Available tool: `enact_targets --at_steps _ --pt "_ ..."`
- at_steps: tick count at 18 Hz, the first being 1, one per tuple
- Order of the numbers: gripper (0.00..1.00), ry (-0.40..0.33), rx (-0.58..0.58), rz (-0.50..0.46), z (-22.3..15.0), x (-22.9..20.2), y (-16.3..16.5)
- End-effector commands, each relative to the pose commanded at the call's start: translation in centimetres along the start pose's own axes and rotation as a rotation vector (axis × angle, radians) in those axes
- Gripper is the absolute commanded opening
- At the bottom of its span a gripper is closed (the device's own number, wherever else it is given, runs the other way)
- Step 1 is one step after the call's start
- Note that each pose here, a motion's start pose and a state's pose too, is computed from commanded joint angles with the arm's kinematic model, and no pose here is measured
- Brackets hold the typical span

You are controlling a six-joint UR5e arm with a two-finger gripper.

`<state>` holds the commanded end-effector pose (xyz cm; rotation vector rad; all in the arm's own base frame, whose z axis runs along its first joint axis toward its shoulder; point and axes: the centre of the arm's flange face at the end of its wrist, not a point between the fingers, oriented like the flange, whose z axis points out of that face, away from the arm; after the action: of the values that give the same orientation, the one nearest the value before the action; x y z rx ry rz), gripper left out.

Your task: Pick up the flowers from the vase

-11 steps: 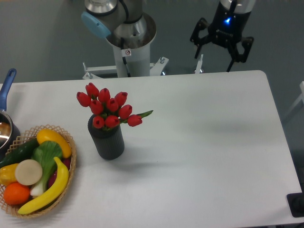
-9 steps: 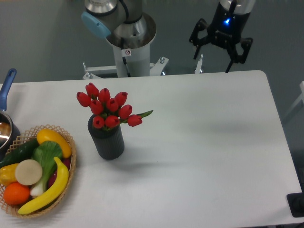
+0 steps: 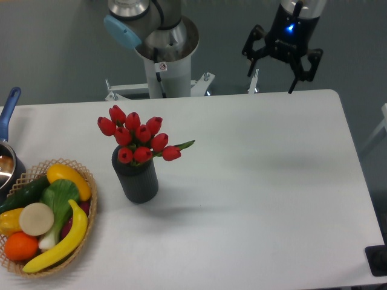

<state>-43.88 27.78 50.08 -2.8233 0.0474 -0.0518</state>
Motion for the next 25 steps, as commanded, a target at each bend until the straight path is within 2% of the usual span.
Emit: enact_targets --at_steps 3,7,9,11,13,20,22,25 --pt "1.0 -0.003 0.007 -0.068 0.4 -0.4 0.7" --pt "1.0 -0.067 0.023 -0.057 2.6 -0.1 1.2" --pt "1.0 -0.143 0.039 -0.029 3.2 0.4 1.4" --pt "1.0 -0.162 0.048 -0.021 4.4 0.6 1.7" --pt "1.0 -0.136 0.08 -0.02 5.5 1.9 2.0" --pt "1.0 -0.013 0.359 -0.079 7.0 4.5 0.0" --pt "1.0 0.021 0.375 -0.07 8.8 6.5 0.3" --pt "1.0 0.022 0.38 -0.049 9.6 8.6 0.2"
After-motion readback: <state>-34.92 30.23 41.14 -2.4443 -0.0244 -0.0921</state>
